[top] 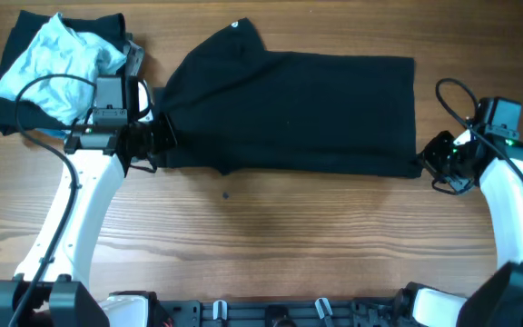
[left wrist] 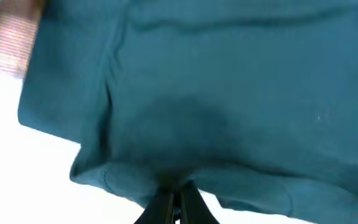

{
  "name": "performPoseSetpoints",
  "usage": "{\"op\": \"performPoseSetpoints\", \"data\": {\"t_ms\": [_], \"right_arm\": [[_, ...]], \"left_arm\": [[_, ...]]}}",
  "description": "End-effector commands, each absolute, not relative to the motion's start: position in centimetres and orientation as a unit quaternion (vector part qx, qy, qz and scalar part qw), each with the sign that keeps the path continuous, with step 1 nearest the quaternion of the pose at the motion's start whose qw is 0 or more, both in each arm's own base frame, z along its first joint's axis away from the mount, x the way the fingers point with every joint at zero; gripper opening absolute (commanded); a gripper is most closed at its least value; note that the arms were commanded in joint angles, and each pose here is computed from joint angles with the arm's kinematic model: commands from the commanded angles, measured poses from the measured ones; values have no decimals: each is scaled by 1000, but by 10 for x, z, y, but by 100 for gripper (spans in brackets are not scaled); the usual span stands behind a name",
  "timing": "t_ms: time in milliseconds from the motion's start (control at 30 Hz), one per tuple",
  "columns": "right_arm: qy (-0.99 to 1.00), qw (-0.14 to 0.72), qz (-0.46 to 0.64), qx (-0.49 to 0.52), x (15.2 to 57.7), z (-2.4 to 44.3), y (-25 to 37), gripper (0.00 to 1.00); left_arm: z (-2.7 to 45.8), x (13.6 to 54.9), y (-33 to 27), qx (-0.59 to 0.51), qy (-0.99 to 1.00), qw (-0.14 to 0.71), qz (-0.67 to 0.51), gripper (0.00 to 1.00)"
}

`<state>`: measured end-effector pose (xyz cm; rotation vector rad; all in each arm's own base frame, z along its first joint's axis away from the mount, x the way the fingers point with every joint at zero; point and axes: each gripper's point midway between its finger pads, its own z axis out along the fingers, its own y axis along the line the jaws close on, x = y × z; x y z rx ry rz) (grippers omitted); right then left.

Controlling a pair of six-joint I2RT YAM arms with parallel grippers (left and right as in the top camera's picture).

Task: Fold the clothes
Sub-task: 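Lift the hem and fold it upward toward the collar with both grippers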

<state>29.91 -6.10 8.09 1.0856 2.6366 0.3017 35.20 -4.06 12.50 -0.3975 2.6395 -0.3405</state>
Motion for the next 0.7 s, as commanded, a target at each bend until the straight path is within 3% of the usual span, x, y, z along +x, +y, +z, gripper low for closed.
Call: {"op": "performPoseSetpoints", "data": {"t_ms": [0, 333, 367, 400, 433, 467, 667], "right_arm": [[907, 143, 113, 380, 314, 75, -63, 5], [899, 194, 125, 372, 347, 72, -71, 6], [900, 194, 125, 370, 350, 67, -72, 22], [901, 196, 124, 367, 353, 64, -73, 38], [905, 194, 121, 358, 354, 60, -73, 45], [907, 193, 117, 355, 354, 58, -74, 48], [927, 113, 94, 345, 315, 43, -69, 57]], "left_arm": [[131, 369, -34, -137, 950, 261, -104, 4], [80, 398, -35, -141, 955, 240, -101, 8], [74, 402, -36, -140, 955, 240, -101, 17], [70, 405, -36, -140, 955, 241, -101, 40], [67, 407, -37, -139, 955, 241, -106, 61], [66, 407, -37, -138, 955, 238, -105, 72], [50, 366, -36, -106, 979, 157, -82, 72]]}}
